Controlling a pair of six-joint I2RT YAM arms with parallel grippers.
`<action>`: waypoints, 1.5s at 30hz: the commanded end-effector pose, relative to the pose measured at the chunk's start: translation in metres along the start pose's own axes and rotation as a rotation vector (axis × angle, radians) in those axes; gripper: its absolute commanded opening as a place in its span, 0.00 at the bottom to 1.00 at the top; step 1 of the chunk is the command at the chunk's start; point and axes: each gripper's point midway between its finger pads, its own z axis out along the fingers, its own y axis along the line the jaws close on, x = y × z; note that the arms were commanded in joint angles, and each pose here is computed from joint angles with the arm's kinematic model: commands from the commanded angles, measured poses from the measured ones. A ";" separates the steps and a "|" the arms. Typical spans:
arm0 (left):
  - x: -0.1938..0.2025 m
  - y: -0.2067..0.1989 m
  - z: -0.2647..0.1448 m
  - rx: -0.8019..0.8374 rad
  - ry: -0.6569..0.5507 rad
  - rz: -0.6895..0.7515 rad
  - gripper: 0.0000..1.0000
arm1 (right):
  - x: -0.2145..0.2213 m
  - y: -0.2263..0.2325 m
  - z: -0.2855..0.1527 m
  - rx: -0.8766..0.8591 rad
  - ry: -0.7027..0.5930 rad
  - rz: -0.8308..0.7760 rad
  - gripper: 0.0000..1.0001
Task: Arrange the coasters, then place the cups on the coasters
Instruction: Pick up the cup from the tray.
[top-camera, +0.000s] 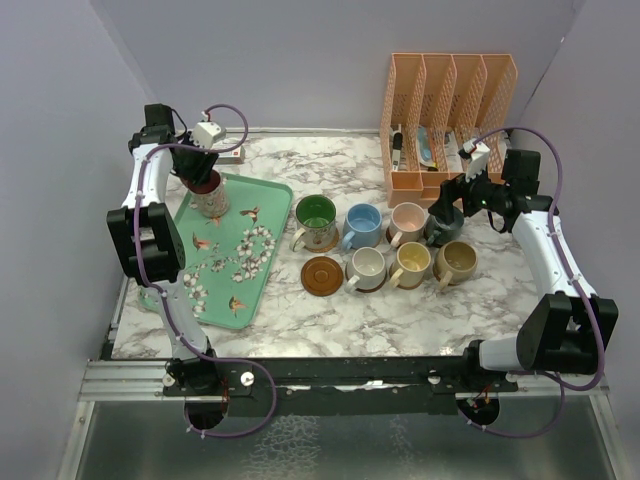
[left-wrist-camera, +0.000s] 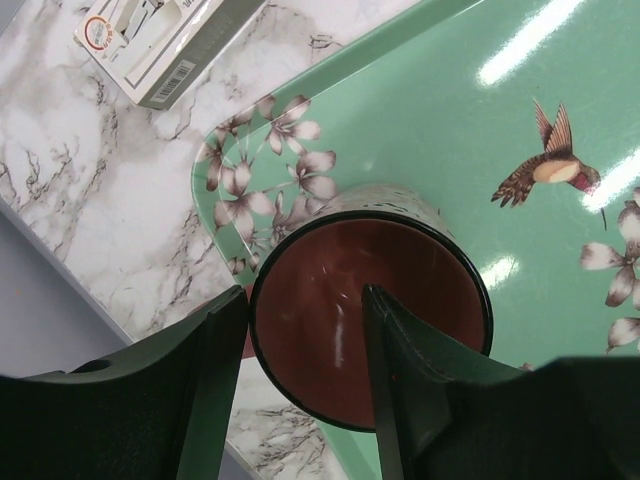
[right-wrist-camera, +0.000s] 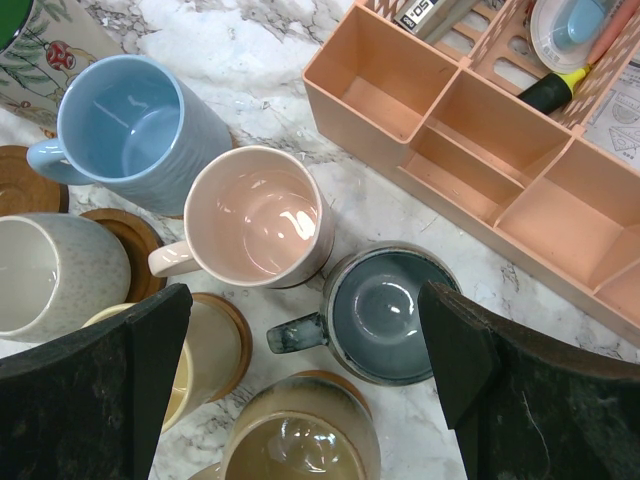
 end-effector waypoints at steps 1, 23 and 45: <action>0.014 -0.009 -0.006 0.038 0.063 -0.008 0.51 | -0.001 0.004 0.000 -0.024 0.001 -0.007 0.98; 0.033 -0.061 -0.047 0.087 0.116 -0.101 0.51 | 0.001 0.005 0.002 -0.035 0.006 -0.001 0.98; 0.020 -0.085 -0.066 0.129 0.096 -0.132 0.58 | 0.002 0.005 0.003 -0.037 0.008 0.002 0.98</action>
